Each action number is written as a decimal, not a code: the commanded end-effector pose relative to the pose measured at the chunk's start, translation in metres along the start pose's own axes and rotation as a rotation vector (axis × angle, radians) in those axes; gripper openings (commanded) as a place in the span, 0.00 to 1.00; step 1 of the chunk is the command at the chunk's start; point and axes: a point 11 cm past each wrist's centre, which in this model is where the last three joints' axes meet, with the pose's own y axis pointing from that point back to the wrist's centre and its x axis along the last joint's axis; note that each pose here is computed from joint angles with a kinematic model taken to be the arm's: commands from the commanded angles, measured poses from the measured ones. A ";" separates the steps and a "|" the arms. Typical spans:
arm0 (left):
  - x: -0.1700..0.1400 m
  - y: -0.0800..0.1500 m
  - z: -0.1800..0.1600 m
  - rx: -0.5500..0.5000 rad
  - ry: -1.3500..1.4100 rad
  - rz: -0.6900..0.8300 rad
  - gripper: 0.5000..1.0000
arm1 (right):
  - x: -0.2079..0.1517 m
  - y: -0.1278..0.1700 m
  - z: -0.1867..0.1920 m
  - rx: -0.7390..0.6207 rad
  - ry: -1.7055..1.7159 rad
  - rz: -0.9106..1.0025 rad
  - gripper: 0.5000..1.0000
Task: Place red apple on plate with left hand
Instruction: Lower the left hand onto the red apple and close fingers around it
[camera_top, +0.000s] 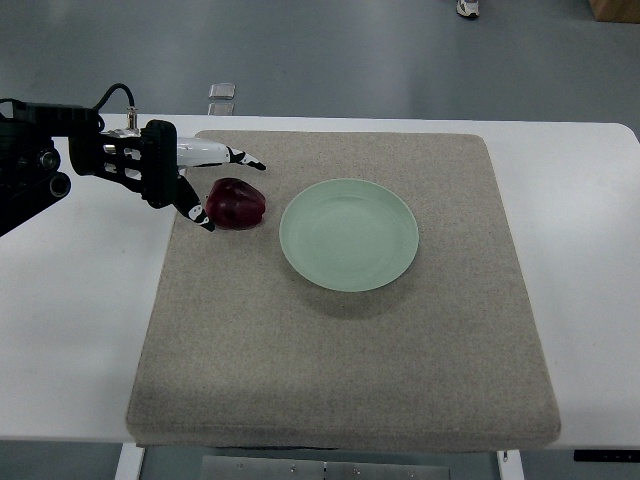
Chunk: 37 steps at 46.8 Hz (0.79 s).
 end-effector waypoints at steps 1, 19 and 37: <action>-0.001 -0.004 0.001 0.001 -0.001 -0.003 0.99 | 0.000 0.000 0.000 0.000 0.000 0.000 0.93; -0.009 -0.018 0.006 0.002 -0.034 -0.032 0.96 | 0.000 0.000 0.000 0.000 0.000 0.000 0.93; -0.009 -0.018 0.003 0.014 -0.058 -0.037 0.45 | 0.000 0.000 0.000 0.000 0.000 0.000 0.93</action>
